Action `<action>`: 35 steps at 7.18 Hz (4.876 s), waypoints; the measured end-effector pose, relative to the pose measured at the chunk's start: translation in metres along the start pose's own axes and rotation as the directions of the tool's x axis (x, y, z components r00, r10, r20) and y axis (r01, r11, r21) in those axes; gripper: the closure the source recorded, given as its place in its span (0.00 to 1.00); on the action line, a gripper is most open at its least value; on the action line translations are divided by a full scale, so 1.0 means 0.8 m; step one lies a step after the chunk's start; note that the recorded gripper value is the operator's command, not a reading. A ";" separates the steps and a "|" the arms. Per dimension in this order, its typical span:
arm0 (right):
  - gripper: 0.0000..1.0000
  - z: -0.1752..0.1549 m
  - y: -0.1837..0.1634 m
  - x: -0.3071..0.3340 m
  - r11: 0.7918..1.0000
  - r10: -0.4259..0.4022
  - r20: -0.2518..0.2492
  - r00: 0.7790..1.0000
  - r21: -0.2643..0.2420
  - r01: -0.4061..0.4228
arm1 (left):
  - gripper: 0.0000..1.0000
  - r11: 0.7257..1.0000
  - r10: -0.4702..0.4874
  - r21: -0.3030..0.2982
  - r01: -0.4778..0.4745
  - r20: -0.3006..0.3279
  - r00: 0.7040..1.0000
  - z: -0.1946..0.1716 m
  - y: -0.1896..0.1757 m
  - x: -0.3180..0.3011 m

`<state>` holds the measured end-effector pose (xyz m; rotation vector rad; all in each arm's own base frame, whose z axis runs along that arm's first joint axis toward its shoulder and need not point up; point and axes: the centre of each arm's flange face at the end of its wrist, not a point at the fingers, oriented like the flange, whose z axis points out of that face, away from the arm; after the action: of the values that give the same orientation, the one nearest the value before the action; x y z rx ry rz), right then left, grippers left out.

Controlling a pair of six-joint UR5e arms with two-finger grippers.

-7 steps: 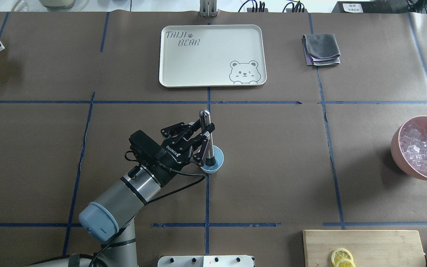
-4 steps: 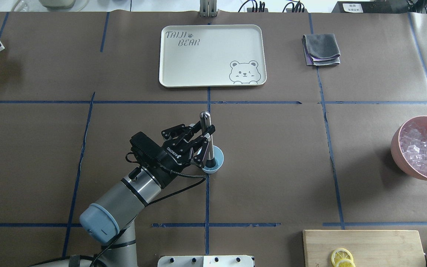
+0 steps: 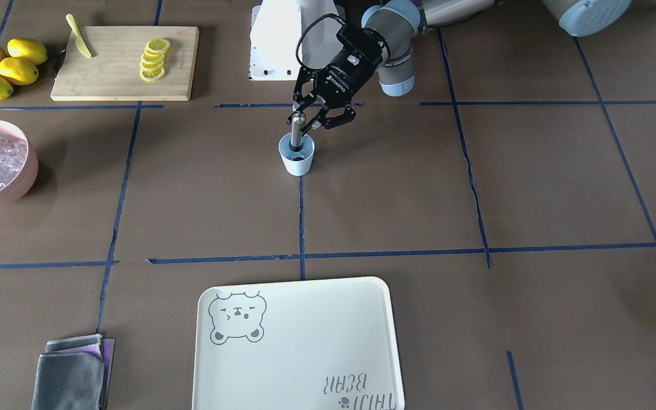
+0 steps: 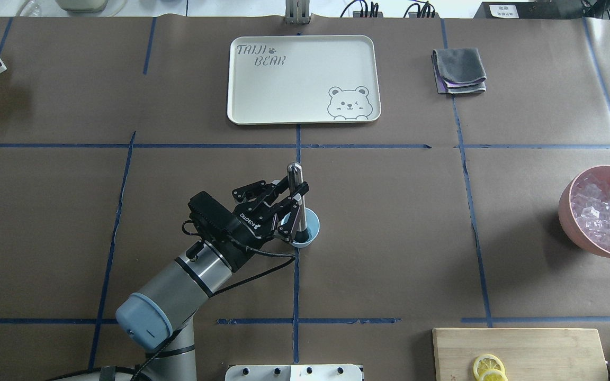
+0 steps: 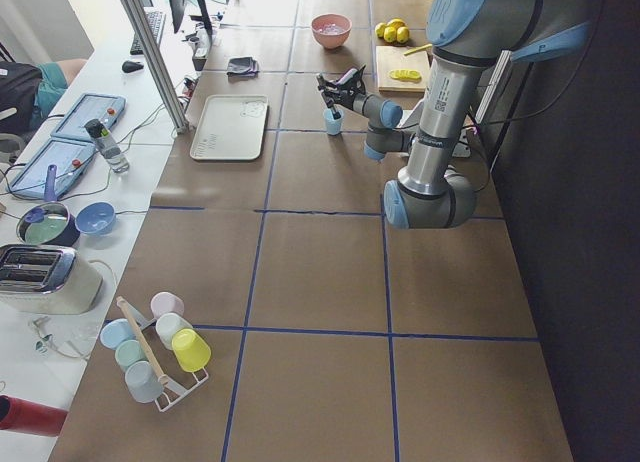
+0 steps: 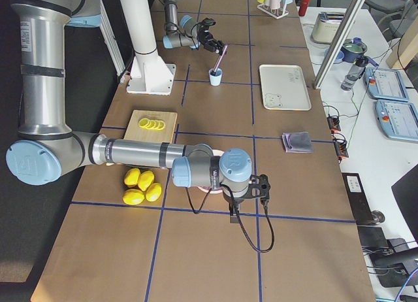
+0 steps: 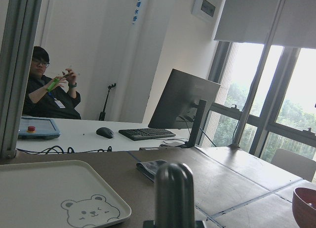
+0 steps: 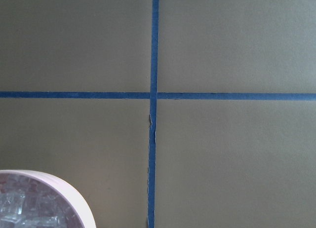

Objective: Mash ice and strawberries in cup
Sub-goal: 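Press the muddler down on the strawberry and ice repeatedly, then lift the muddler up out of the cup, then carry the muddler back and lay it on the table, releasing it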

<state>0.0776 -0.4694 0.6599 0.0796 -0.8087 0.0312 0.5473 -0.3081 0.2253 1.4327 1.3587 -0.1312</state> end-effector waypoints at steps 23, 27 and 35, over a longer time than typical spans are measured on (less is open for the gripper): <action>0.01 -0.007 -0.007 -0.008 0.999 -0.032 -0.005 0.999 0.040 0.033 | 1.00 0.817 -0.281 -0.408 0.406 0.332 0.900 -0.109 -0.275 -0.440; 0.01 -0.007 -0.008 -0.008 0.999 -0.033 -0.006 0.999 0.041 0.033 | 1.00 0.476 -0.305 -0.542 0.693 0.637 0.708 -0.231 -0.228 -0.544; 0.01 -0.010 -0.012 -0.011 0.998 -0.037 -0.007 0.999 0.046 0.037 | 1.00 0.351 0.003 -0.728 0.589 0.630 0.777 -0.359 -0.095 -0.710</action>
<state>0.0778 -0.4786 0.6477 0.1380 -0.8001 0.0152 0.1379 -0.4789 0.6882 0.1025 0.9060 -0.0108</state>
